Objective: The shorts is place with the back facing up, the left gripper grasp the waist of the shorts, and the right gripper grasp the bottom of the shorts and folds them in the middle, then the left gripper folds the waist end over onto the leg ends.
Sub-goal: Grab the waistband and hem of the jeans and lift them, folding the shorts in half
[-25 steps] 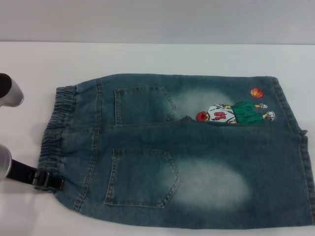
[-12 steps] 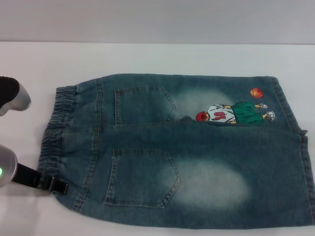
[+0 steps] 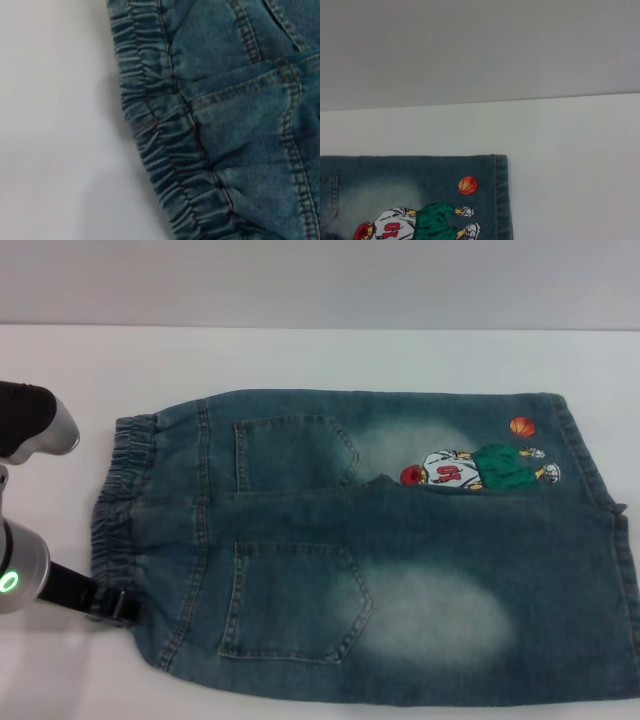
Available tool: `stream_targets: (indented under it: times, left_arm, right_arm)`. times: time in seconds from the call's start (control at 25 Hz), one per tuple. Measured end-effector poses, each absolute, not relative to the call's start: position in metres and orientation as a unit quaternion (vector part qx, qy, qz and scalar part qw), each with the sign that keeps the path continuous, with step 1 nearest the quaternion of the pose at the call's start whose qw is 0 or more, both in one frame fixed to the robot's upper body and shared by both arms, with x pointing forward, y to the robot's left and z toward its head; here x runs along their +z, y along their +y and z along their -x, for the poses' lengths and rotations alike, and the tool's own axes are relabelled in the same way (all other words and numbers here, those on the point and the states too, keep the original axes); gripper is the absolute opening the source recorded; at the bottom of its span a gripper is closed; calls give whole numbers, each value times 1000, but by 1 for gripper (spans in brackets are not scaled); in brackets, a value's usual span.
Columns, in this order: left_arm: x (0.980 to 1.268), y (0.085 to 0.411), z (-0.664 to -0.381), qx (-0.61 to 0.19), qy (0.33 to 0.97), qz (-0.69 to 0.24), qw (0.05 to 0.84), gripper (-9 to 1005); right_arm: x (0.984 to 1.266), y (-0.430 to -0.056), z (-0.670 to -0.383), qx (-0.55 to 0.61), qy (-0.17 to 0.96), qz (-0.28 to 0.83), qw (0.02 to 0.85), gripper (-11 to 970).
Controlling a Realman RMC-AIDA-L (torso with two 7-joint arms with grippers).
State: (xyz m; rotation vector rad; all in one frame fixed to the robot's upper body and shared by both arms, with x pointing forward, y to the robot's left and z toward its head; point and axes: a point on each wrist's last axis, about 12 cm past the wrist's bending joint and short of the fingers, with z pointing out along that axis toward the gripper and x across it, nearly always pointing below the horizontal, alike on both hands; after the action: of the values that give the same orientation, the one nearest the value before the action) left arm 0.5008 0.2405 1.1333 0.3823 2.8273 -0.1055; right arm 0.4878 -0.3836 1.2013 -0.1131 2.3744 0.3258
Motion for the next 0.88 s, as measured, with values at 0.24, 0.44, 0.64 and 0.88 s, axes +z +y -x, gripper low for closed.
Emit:
stream_targets:
  times: [0.24,0.44,0.64,0.88]
  left_arm:
    - [1133,240,-502,-34,981,-133,139,566]
    - [1132,241,-502,-33,981,-132,136,315]
    - [1132,241,-502,-32,981,-133,135,130]
    - [1136,240,-501,-31,980,-136,139,5]
  right_arm:
    - [1204,-387,-485,131,920,40,368,705]
    - [1204,-388,-484,132,920,37,368,705]
    - [1204,-387,-484,137,919,39,368,706]
    - [1205,-388,-483,137,919,39,368,706]
